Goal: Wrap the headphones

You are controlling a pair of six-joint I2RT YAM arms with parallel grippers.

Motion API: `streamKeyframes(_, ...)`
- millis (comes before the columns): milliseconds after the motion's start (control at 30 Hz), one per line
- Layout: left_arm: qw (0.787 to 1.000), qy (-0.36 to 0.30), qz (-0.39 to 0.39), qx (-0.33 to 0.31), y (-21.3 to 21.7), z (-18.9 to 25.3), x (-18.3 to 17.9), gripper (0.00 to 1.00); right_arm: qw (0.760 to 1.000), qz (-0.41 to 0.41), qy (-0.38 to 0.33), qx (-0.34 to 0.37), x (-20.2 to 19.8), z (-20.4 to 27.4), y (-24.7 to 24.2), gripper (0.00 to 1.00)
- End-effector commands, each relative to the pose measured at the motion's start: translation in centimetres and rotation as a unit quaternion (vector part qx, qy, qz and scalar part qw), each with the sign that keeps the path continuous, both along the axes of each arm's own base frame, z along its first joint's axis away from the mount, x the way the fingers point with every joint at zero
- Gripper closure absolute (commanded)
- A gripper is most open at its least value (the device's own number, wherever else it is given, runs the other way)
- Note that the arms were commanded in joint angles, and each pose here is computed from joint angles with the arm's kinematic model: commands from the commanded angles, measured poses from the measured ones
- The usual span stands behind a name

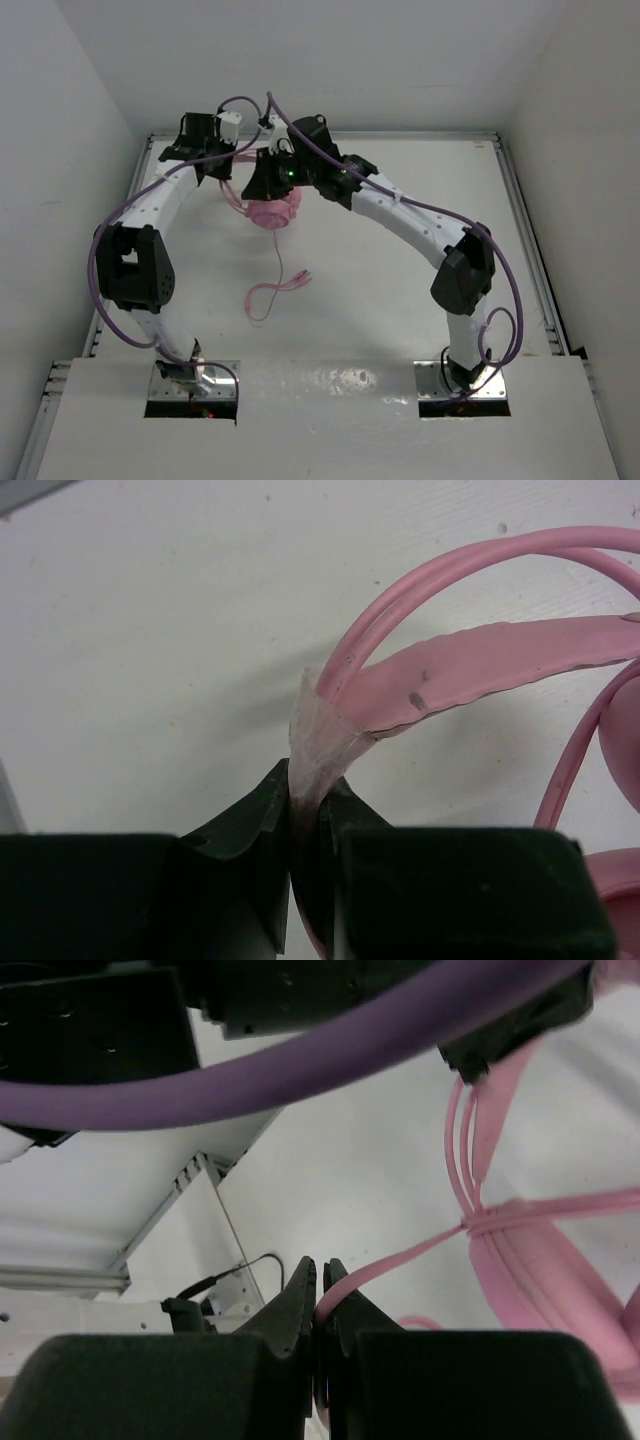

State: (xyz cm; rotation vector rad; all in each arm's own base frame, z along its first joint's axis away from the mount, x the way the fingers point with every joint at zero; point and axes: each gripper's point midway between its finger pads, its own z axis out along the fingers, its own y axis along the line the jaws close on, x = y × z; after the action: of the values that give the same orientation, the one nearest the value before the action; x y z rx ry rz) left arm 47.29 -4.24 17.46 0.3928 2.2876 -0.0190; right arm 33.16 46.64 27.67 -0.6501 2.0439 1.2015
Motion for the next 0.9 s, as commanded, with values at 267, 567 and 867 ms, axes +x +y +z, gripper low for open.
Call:
streamKeyframes(267,0.994,-0.085,-0.06,0.044,-0.5,4.6,0.9,1.0,0.99,-0.071,0.102,-0.069,3.1,1.8,-7.7,1.0)
streamKeyframes(567,0.987,-0.08,-0.135,0.03,-4.4,6.8,0.1,1.0,0.942,-0.185,-0.091,-0.266,9.0,-1.1,-15.4,1.0)
streamKeyframes(867,0.98,-0.05,-0.188,0.041,-7.5,6.3,-2.7,1.0,0.832,-0.288,-0.348,-0.321,16.0,3.1,-20.3,1.0)
